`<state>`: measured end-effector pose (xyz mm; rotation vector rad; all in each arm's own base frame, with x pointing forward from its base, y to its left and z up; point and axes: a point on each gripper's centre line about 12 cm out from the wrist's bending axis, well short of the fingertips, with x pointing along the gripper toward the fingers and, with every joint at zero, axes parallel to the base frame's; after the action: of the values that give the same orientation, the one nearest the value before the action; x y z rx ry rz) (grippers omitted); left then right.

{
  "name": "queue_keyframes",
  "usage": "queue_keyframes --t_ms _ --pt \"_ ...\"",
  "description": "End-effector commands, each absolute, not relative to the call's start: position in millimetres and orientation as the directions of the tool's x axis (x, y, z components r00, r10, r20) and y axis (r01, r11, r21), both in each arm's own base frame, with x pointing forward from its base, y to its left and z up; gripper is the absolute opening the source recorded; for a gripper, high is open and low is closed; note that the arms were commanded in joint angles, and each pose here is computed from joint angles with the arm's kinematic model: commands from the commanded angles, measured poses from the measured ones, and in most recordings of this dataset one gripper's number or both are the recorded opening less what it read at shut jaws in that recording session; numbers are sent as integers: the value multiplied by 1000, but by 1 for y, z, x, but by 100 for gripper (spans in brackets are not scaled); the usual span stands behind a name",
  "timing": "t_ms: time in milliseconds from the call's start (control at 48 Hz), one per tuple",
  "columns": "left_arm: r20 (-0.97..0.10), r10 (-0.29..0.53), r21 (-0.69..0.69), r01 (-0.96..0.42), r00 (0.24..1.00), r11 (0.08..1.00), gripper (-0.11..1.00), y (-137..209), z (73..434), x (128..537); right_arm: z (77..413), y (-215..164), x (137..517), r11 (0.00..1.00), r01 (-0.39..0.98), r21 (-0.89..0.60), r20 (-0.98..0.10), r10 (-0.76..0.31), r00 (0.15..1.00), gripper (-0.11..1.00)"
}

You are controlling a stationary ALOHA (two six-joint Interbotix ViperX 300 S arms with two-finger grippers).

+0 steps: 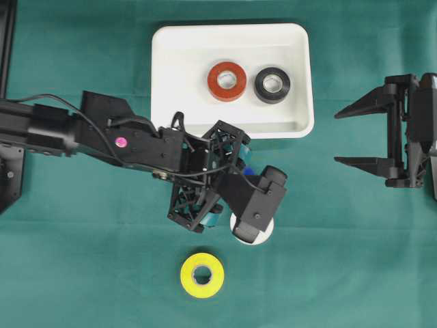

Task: Pick up the tape from a random location and place it into the white case.
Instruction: 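Lower the left gripper and close it on the blue tape's rim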

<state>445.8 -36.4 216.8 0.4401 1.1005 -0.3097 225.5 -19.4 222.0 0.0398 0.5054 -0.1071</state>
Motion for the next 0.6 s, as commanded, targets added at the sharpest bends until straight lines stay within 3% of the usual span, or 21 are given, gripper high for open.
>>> queue_keyframes --t_ms 0,584 --pt "-892 -27 199 446 450 873 84 -37 226 449 234 -19 230 994 109 13 -450 -91 888 88" --pt "-915 -18 179 445 404 878 84 -31 169 457 231 -20 232 994 109 12 -461 -91 883 88"
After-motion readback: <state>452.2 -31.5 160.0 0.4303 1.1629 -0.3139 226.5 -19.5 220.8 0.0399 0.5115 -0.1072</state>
